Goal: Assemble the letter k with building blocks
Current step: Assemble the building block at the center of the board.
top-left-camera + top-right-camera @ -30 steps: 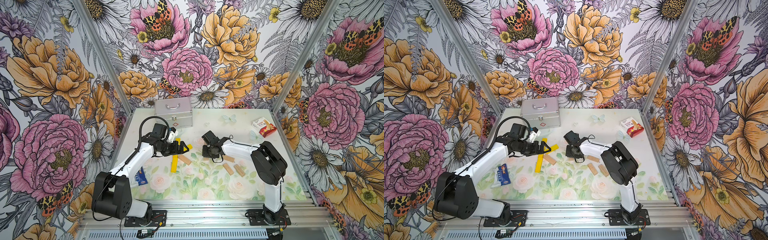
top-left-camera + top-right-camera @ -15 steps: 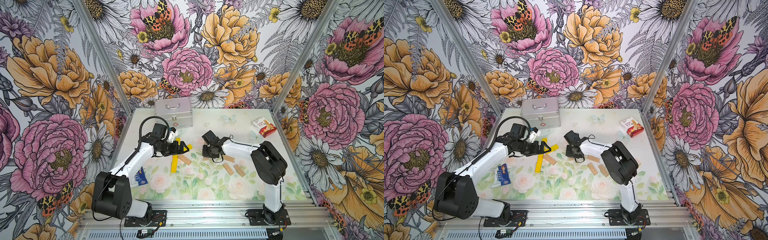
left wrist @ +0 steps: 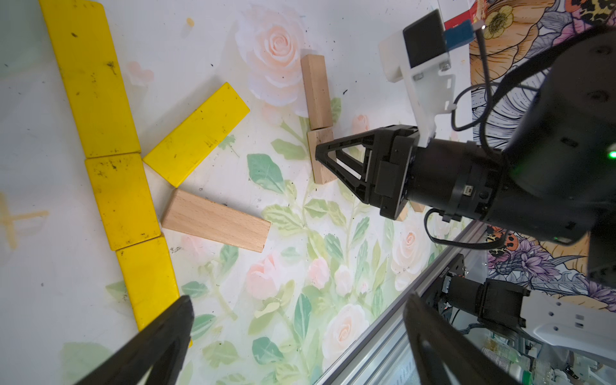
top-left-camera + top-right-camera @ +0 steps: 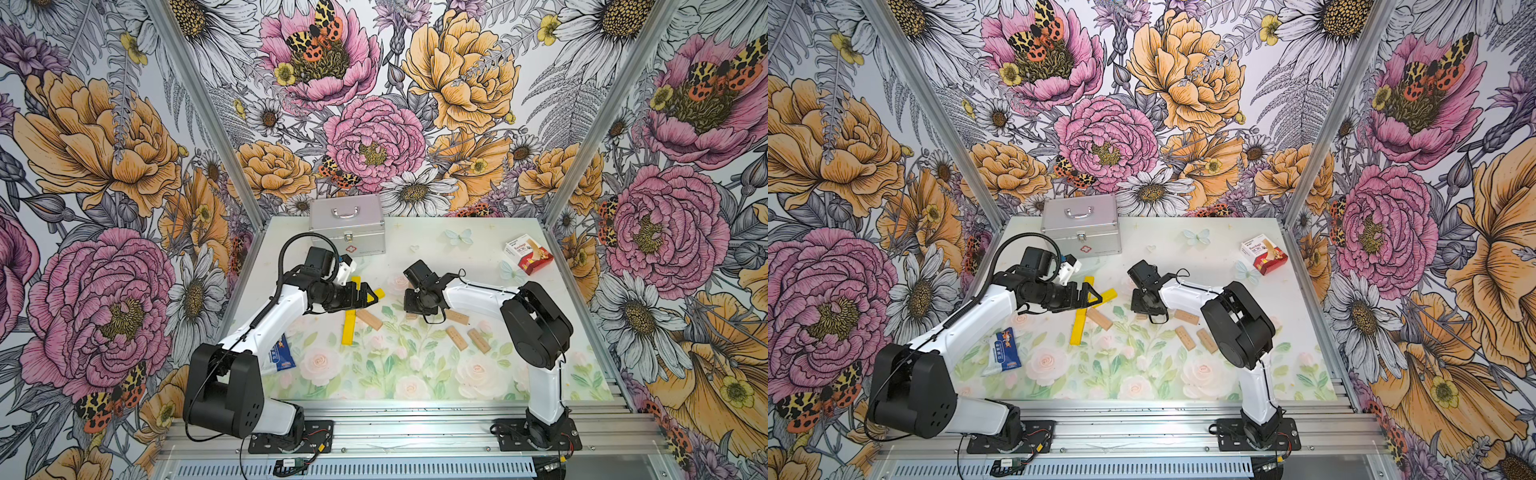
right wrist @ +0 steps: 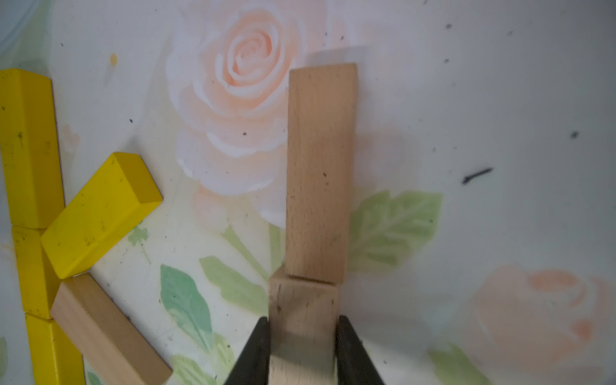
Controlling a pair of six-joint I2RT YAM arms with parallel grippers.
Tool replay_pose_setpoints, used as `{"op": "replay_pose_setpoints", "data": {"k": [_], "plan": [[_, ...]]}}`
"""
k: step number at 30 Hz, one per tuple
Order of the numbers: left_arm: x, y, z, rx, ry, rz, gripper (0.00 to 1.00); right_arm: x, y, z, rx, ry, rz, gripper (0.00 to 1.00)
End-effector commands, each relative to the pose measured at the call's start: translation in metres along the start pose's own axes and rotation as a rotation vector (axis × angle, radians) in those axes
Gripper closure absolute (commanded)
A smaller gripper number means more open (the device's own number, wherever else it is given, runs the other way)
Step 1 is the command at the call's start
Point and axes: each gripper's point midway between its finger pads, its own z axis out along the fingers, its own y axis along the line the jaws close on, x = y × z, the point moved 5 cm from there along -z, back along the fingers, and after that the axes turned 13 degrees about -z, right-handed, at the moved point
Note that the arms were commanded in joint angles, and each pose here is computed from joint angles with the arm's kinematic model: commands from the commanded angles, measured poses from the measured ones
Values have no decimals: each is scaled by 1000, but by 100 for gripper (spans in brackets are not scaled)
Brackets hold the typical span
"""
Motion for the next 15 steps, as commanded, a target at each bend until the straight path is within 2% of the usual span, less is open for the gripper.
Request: {"op": "replay_pose_setpoints", "data": {"k": [1, 15], "plan": [[-5, -1, 1, 33, 0, -3, 1, 10, -12, 12, 36, 44, 2, 91], [-6, -1, 1, 34, 0, -5, 1, 12, -15, 11, 34, 49, 7, 92]]}}
